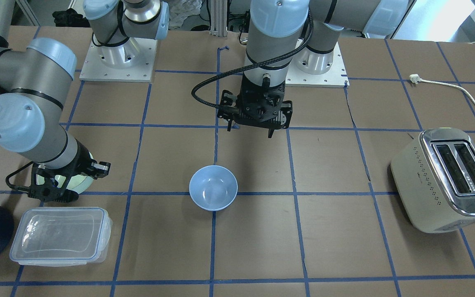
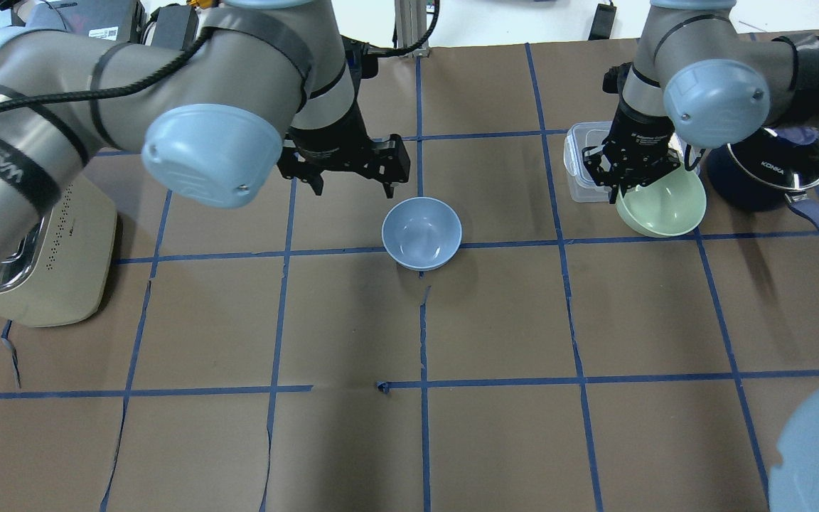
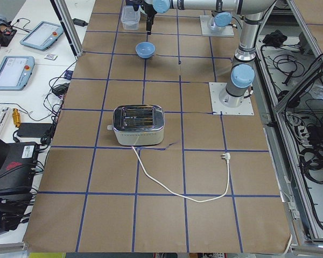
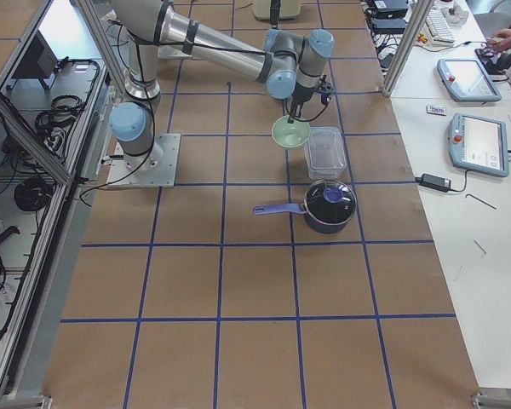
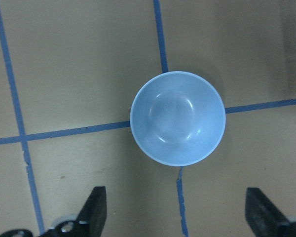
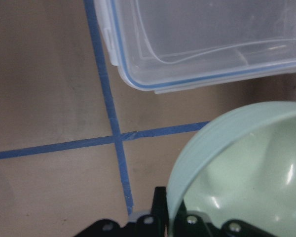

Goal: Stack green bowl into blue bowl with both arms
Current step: 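Release blue bowl with left gripper while right carries green bowl toward it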

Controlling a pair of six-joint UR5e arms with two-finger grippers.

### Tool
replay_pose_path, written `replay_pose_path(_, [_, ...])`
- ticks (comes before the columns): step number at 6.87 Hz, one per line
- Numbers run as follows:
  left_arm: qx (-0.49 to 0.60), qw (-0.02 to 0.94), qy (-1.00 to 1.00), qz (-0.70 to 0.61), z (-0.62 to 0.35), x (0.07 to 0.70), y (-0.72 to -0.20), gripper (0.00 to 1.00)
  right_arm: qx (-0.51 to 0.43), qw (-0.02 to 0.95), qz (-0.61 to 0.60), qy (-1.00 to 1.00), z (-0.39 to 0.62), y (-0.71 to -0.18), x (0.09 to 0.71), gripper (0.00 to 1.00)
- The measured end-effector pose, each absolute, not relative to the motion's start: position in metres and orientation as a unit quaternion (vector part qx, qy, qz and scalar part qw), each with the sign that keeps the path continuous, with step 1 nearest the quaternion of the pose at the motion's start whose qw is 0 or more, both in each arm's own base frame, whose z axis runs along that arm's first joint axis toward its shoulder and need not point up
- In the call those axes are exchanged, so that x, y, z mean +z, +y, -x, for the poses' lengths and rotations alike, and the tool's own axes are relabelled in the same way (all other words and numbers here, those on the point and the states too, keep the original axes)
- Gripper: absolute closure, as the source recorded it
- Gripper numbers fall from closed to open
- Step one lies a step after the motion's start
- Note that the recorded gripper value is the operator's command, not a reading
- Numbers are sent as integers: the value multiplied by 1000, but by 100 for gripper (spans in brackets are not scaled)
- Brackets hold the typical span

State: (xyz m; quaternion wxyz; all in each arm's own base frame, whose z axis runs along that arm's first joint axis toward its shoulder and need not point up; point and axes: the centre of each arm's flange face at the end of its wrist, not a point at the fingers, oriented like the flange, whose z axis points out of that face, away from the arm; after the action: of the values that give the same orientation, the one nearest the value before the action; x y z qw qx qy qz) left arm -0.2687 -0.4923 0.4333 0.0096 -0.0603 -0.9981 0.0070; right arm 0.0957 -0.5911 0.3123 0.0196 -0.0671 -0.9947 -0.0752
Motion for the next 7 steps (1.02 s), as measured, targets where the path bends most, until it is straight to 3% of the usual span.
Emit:
replay_pose_path(3, [-7, -46, -998, 31, 196, 462, -462, 0, -41, 23, 81, -996, -188, -598, 340, 100])
replay_pose_path(7, [2, -1, -1000, -4, 161, 479, -478, 0, -28, 25, 118, -992, -326, -617, 322, 100])
